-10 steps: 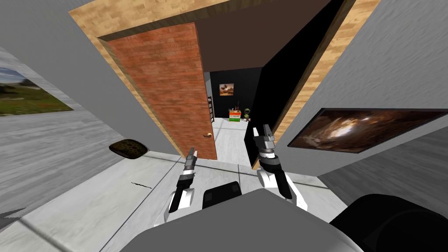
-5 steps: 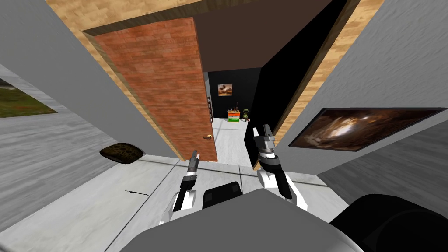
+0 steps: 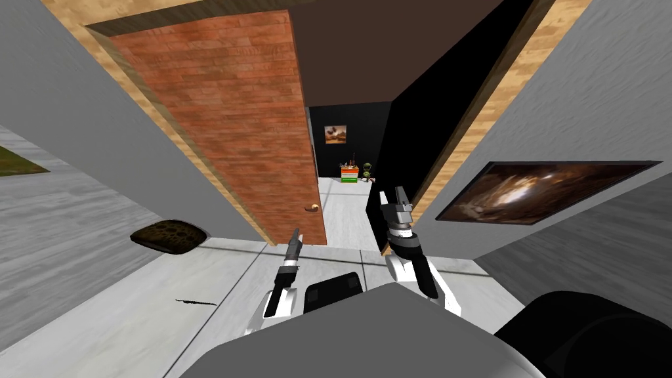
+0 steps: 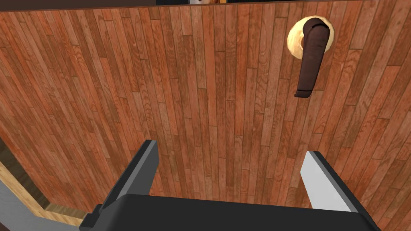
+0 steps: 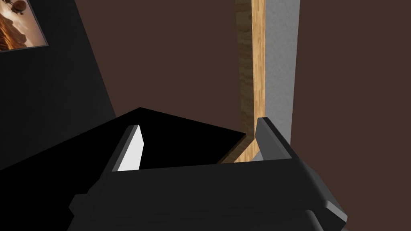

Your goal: Push the door open

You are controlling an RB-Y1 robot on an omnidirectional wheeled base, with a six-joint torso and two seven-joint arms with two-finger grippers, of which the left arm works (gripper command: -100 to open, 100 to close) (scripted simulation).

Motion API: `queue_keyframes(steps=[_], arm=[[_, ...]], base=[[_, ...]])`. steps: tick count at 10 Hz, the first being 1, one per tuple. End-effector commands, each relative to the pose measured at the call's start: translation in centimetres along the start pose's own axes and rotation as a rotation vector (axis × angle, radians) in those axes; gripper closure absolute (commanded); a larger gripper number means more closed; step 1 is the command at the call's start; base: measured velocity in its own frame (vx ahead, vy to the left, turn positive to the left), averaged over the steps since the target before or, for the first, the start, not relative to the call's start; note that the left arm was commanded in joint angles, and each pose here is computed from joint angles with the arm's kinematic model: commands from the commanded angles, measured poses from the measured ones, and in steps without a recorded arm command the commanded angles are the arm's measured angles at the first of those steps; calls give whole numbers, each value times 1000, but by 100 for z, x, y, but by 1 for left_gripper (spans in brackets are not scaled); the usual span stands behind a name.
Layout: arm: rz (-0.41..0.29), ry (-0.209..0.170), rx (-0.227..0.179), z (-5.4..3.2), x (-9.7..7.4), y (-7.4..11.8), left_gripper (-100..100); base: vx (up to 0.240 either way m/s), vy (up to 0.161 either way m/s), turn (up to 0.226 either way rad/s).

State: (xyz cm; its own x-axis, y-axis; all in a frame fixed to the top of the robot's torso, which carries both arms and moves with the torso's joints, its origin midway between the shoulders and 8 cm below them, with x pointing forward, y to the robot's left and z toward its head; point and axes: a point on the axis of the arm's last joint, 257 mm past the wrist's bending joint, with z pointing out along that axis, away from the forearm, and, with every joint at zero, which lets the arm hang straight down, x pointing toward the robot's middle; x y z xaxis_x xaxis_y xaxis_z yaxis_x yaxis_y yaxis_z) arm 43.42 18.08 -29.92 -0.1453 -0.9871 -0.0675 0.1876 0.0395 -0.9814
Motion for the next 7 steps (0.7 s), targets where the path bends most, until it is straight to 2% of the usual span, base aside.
queue_keyframes(steps=[1, 4, 5, 7], arm=[[-9, 8, -24, -32, 52, 117, -100], [-25, 21, -64, -92, 140, 322, -100], [-35, 29, -89, -132, 195, 442, -100], [-40, 32, -101, -152, 222, 498, -100]], base=[[85, 60, -60], [88, 58, -60], [119, 90, -85], [74, 68, -25]])
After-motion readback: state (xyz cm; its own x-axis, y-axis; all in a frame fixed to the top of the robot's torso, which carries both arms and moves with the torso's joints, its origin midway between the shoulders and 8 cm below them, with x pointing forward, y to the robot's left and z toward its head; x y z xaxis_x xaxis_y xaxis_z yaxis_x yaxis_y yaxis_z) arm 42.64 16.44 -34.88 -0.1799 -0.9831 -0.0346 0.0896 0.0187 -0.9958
